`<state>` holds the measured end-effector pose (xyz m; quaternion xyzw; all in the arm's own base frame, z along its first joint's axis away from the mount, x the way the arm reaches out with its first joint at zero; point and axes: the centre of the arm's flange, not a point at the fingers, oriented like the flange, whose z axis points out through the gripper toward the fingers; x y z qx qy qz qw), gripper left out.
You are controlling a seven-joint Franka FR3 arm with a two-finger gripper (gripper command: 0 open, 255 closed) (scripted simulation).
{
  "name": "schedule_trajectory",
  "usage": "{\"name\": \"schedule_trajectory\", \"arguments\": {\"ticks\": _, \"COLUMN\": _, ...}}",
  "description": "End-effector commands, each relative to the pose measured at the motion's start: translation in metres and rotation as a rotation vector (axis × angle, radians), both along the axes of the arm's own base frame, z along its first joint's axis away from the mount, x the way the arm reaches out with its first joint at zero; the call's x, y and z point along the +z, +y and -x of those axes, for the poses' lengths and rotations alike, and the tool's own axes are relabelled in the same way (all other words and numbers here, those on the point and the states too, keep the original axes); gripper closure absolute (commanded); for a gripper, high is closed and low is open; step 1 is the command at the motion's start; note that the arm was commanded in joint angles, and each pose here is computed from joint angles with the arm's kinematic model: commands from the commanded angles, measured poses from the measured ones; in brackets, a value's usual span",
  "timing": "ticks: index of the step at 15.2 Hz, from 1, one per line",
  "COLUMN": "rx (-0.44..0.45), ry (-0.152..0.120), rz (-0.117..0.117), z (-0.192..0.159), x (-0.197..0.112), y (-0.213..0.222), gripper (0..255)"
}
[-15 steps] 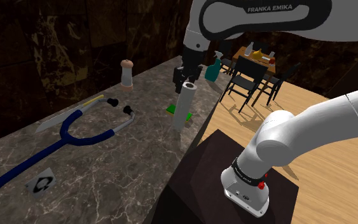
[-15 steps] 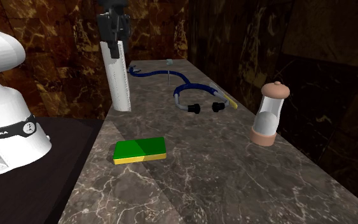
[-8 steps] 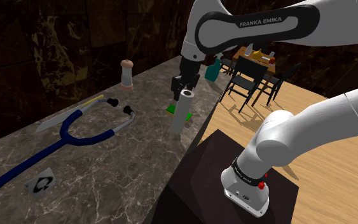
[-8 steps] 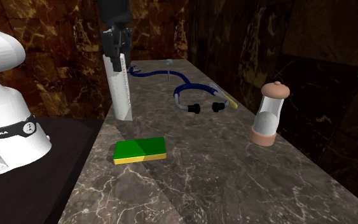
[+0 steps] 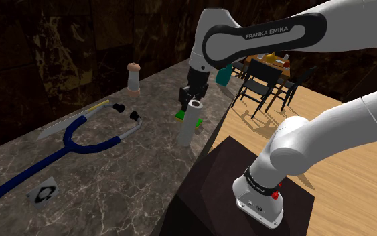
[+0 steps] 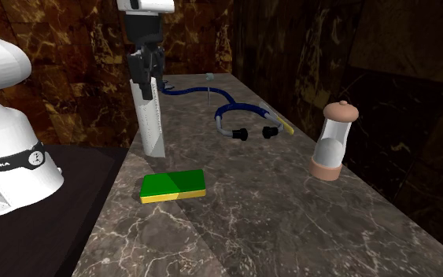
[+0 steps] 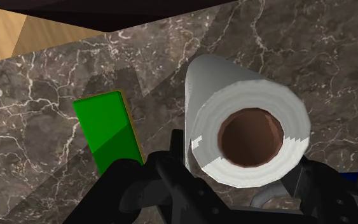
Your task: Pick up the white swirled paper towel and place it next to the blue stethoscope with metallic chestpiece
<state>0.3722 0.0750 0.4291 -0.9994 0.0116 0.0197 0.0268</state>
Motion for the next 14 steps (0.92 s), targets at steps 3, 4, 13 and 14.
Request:
{"name": "schedule_trajectory", "arguments": {"ticks": 3, "rx": 0.000, "ry": 0.000, "rz": 0.000, "z": 0.000, "x": 0.000, "y": 0.000, "gripper": 255}}
{"name": "schedule_trajectory", "arguments": {"ticks": 4, "rx": 0.000, "ry": 0.000, "rz": 0.000, "z": 0.000, "x": 0.000, "y": 0.000, "gripper": 255}}
{"name": "schedule_trajectory", "arguments": {"ticks": 13, "rx": 0.000, "ry": 0.000, "rz": 0.000, "z": -0.002, "x": 0.039, "y": -0.002, "gripper": 0}}
{"name": "schedule_trajectory", "arguments": {"ticks": 14, "rx": 0.000, "ry": 0.000, "rz": 0.000, "z": -0.002, "x": 0.050, "y": -0.003, "gripper": 0}}
